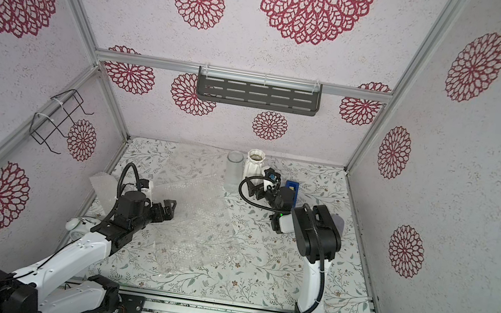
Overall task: Wrap vases in bubble wrap
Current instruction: Pick up the vase from the center of the board, then adjust the bubble wrap at the center of the board.
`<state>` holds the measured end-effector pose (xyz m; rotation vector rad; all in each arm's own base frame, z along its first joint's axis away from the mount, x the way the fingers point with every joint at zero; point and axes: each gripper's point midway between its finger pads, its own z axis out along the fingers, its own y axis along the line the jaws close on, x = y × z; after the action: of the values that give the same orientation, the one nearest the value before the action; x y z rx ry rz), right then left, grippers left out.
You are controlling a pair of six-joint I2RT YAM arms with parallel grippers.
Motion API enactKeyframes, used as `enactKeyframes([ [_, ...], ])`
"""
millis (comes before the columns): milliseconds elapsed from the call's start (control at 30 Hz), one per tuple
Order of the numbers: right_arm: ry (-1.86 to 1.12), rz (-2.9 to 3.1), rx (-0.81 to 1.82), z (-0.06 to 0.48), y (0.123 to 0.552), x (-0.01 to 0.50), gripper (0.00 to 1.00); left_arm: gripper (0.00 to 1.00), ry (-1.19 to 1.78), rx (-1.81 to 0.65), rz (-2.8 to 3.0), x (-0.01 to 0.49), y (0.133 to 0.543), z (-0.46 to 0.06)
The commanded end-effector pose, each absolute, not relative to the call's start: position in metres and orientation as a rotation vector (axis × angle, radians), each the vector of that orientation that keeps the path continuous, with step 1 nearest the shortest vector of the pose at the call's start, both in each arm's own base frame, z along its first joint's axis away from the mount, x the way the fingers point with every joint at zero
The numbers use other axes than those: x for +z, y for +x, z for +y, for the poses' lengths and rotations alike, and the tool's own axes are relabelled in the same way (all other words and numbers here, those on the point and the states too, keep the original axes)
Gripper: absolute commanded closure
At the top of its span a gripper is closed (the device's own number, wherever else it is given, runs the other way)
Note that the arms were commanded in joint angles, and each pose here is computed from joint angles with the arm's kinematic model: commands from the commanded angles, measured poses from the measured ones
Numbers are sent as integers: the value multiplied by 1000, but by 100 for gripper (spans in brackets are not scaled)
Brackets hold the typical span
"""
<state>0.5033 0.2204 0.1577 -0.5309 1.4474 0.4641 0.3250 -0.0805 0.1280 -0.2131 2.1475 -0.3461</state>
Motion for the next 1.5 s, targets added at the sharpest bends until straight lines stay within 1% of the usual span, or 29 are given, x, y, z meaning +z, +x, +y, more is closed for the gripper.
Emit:
enactKeyframes([
  [0, -536, 1355, 515, 225, 507, 181, 1, 1, -186, -318, 2127, 131, 329, -80],
  [233, -525, 1357, 551, 228, 518, 180, 3, 1, -192, -317, 2143, 127, 332, -81],
  [400, -527, 1361, 577, 231, 520, 178, 7, 2, -232, -308, 2169, 119, 335, -79],
  [567, -518, 1363, 597, 232, 520, 181, 14, 1, -302, -377, 2180, 112, 340, -85],
  [667, -508, 1356, 593, 230, 516, 187, 17, 2, -347, -352, 2212, 104, 344, -83],
  [833, -500, 1347, 590, 226, 508, 206, 28, 2, -377, -322, 2287, 95, 352, -84],
  [900, -477, 1343, 570, 221, 506, 215, 30, 2, -396, -294, 2320, 92, 357, -83],
  [1033, -450, 1333, 547, 213, 494, 227, 36, 2, -422, -268, 2370, 86, 371, -86],
  [1200, -431, 1331, 512, 207, 477, 238, 40, 3, -439, -260, 2438, 76, 387, -93],
  [1467, -495, 1326, 494, 218, 432, 253, 42, 3, -431, -211, 2505, 58, 419, -98],
])
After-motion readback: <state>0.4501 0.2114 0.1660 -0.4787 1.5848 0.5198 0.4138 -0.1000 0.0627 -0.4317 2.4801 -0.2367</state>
